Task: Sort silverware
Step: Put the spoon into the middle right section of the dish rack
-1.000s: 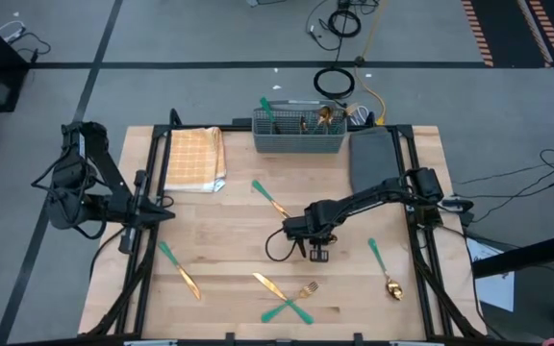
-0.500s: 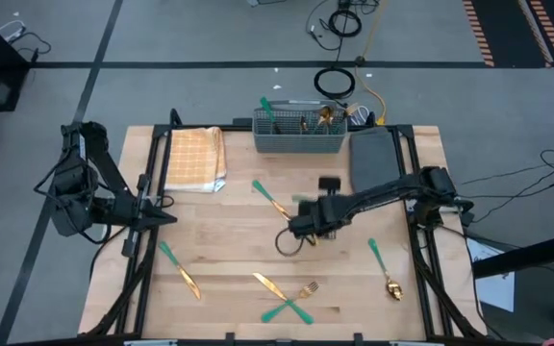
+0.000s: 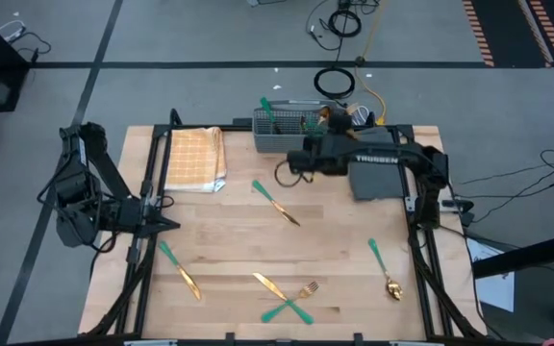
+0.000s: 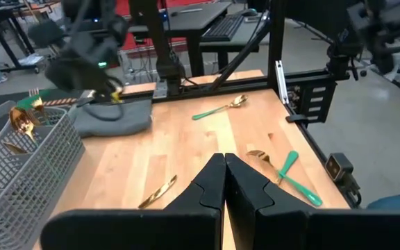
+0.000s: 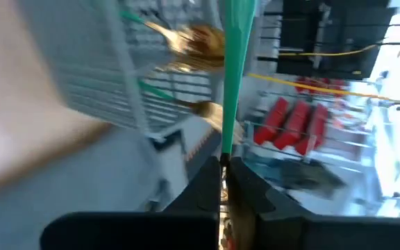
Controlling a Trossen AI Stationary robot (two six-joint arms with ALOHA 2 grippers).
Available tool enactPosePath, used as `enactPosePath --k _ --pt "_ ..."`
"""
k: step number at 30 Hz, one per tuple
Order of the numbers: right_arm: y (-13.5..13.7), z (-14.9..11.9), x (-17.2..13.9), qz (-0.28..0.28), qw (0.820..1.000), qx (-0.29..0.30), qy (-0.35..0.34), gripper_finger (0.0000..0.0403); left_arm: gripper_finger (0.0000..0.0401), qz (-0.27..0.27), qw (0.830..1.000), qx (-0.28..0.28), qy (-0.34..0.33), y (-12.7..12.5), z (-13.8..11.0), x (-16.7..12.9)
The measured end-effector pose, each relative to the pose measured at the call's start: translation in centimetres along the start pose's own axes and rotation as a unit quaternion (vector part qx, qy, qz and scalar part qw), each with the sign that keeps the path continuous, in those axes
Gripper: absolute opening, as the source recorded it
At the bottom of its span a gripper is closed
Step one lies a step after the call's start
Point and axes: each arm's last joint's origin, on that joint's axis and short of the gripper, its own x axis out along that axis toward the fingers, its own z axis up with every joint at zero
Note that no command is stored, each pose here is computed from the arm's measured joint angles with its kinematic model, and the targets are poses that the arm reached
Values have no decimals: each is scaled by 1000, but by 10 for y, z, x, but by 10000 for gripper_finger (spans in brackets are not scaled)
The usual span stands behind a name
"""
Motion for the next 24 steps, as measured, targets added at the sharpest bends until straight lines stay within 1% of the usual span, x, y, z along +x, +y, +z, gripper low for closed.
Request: enactPosePath --k 2,5,9,12,15,17,21,24 --pt "-7 1 12 -26 999 -31 14 0 11 0 1000 1 1 -1 0 1" --pt "-11 5 26 -72 993 -85 31 0 11 1 1000 3 2 -2 0 1" --pt "-7 12 35 -126 976 -170 48 0 11 1 1000 4 2 -2 0 1" --pt "5 20 39 -164 951 -255 61 0 11 2 1000 6 3 -2 -1 1" --pt "19 30 43 -203 918 -333 74 0 11 2 1000 8 4 -2 -1 1" --pt "28 37 47 -219 902 -362 82 0 11 2 1000 9 5 -1 -1 1" --pt "42 49 64 -213 890 -391 97 0 11 3 1000 11 6 -1 -2 1" --pt "46 54 78 -207 885 -401 113 0 11 4 1000 15 9 -1 -2 1"
